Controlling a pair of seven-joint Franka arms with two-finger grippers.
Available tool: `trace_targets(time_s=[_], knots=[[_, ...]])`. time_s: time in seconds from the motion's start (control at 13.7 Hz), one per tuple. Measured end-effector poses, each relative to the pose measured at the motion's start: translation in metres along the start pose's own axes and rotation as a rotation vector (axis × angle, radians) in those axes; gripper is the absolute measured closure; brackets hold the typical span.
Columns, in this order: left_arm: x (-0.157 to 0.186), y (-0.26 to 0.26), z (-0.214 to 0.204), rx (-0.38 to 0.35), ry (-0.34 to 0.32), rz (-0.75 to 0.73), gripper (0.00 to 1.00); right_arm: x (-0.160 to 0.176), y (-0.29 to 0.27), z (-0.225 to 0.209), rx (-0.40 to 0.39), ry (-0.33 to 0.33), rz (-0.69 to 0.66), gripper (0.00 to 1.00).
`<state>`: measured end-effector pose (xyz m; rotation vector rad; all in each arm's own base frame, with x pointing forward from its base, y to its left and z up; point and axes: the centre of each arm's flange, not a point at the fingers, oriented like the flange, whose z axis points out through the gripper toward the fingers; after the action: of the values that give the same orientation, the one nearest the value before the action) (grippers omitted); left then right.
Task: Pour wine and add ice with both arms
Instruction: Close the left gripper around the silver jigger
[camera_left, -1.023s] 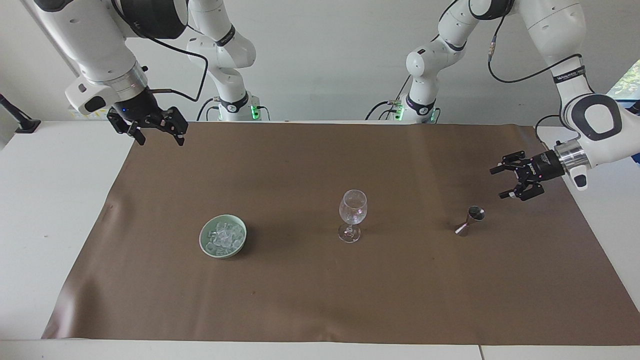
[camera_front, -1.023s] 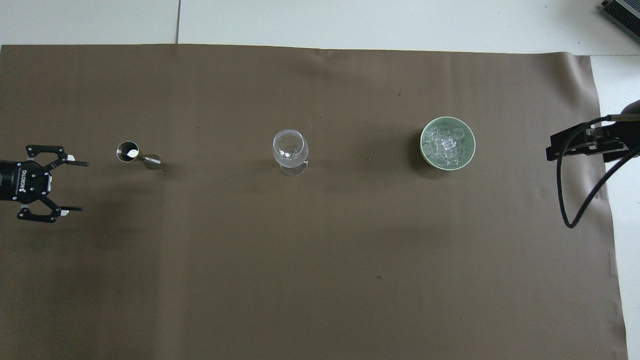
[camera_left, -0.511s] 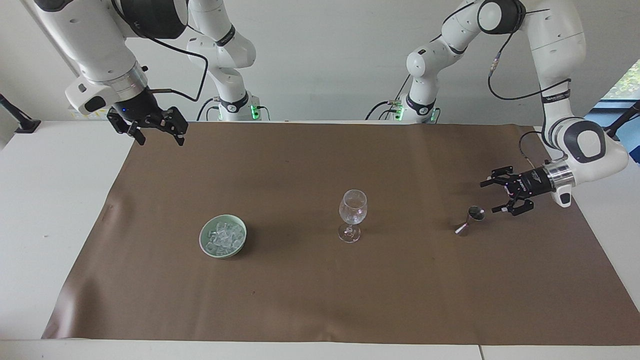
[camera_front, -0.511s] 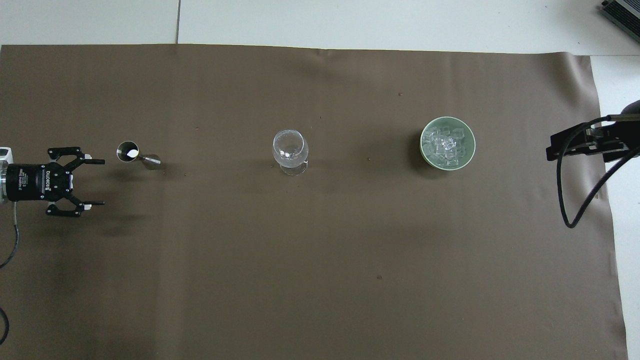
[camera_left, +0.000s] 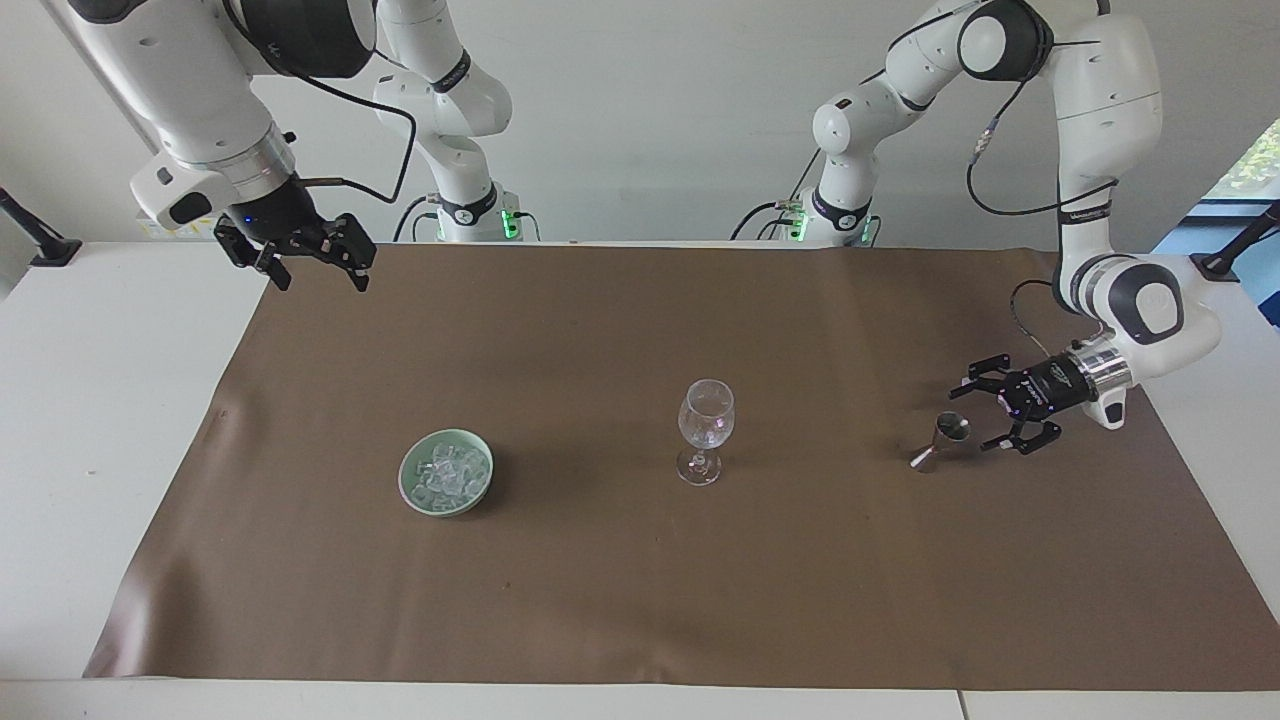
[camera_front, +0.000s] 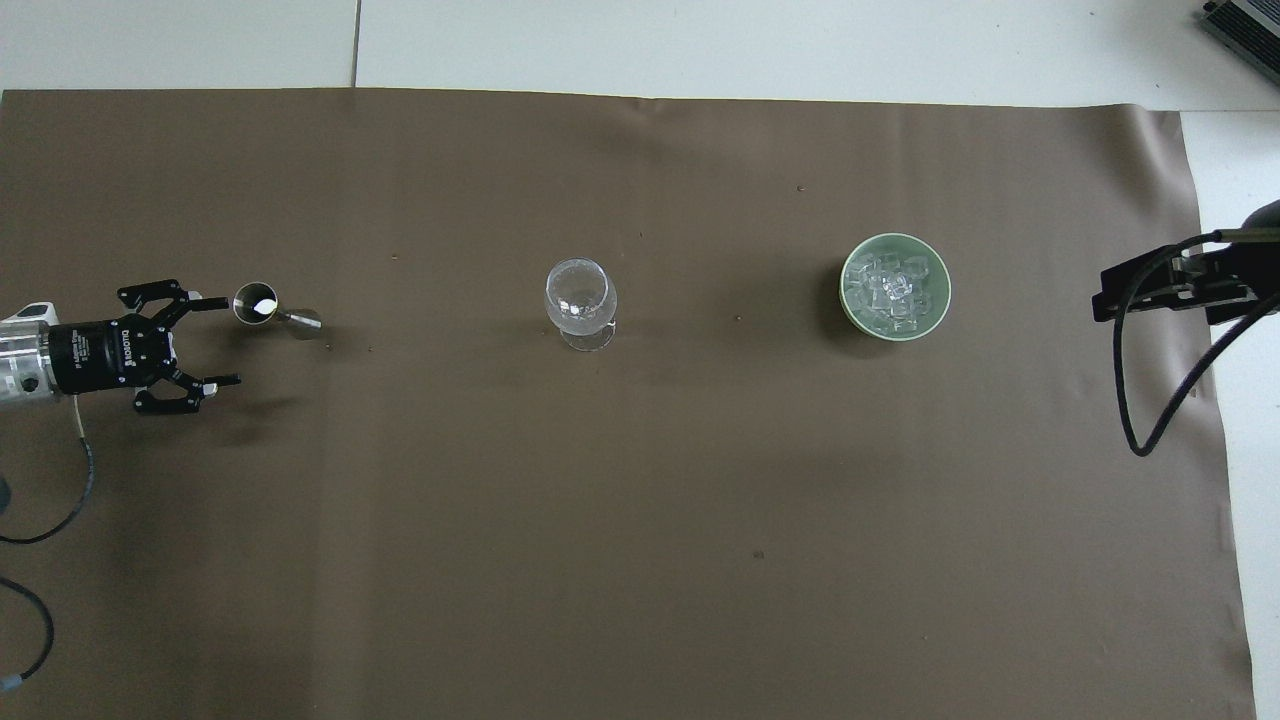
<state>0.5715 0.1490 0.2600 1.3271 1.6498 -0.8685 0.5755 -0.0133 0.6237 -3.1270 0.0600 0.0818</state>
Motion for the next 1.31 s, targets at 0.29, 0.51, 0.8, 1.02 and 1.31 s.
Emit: trace_targets(time_s=[0.29,0.51,0.8,1.02,1.31], knots=[[-0.011,0.006,0.029,-0.026,-0.025,-0.008,0.0,0.0,0.0,0.0,0.0,0.0,0.0,0.0],[-0.01,0.006,0.034,-0.036,-0.015,-0.012,0.0,0.0,0.0,0.0,0.0,0.0,0.0,0.0],[-0.003,0.0,0.043,-0.045,-0.012,-0.036,0.0,0.0,0.0,0.0,0.0,0.0,0.0,0.0],[-0.003,-0.001,0.048,-0.052,-0.017,-0.044,0.0,0.0,0.0,0.0,0.0,0.0,0.0,0.0],[-0.004,-0.001,0.05,-0.052,-0.019,-0.044,0.0,0.0,0.0,0.0,0.0,0.0,0.0,0.0]])
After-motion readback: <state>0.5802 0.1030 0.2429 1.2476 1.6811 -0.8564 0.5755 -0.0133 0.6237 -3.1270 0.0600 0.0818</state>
